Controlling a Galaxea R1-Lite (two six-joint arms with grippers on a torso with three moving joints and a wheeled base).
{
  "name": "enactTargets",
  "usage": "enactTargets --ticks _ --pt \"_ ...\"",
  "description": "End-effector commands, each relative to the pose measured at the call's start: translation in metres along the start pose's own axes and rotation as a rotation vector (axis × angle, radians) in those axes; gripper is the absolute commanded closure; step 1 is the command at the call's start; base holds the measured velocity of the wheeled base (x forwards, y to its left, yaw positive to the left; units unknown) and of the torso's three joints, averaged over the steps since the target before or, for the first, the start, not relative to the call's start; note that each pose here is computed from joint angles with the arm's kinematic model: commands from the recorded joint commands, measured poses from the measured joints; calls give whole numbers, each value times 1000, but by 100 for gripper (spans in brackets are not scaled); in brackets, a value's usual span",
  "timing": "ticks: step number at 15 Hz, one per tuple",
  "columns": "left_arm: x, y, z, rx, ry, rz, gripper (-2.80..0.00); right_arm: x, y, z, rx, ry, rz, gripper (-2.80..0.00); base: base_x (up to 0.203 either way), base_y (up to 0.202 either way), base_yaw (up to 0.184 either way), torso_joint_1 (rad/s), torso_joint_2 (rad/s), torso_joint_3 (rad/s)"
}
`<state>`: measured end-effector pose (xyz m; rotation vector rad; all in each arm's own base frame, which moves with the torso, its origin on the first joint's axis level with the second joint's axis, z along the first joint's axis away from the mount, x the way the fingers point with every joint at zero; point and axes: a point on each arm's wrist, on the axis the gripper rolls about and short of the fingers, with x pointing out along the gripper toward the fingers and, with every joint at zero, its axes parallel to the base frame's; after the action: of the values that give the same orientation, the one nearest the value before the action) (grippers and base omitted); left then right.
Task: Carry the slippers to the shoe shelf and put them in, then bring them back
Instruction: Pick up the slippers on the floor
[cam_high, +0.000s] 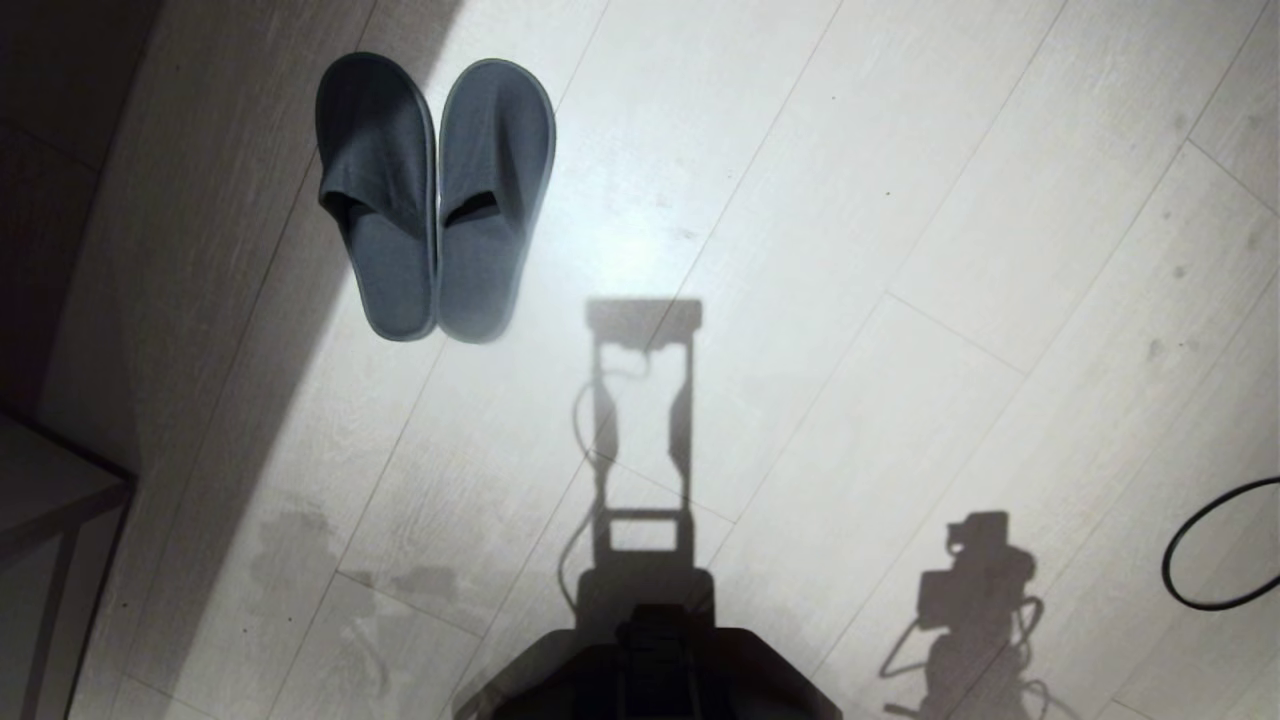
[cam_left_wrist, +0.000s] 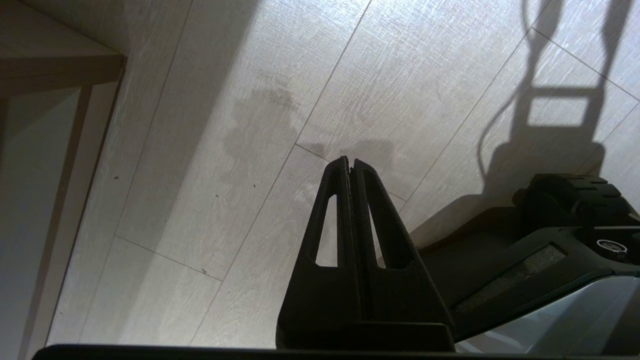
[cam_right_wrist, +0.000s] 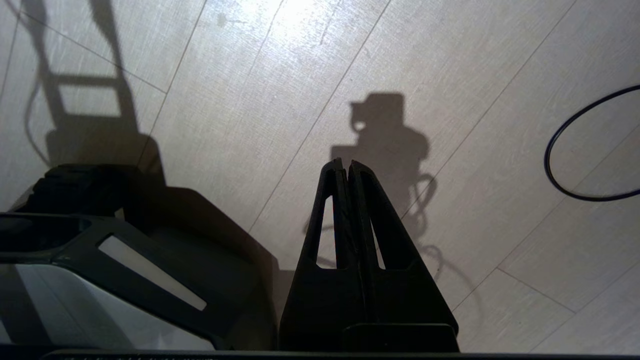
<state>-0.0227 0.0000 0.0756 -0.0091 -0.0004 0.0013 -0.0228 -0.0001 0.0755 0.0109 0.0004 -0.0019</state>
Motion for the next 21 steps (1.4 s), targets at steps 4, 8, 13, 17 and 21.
enactTargets --ticks 4,8,13,17,21 --pt "-1 0 4 63 -24 1 0 0 0 0 0 0 -1 0 0 0 0 0 0 0" --pt "-11 -2 46 62 -66 -51 0 0 0 0 0 0 0 0 0 0 0 0 0 0" --pt "23 -4 94 57 69 -122 0 0 0 0 0 1 0 0 0 0 0 0 0 0" --pt "87 -7 121 68 109 -259 0 0 0 0 0 0 0 0 0 0 0 0 0 0" --pt "167 -16 123 86 95 -345 0 0 0 0 0 0 0 0 0 0 0 0 0 0"
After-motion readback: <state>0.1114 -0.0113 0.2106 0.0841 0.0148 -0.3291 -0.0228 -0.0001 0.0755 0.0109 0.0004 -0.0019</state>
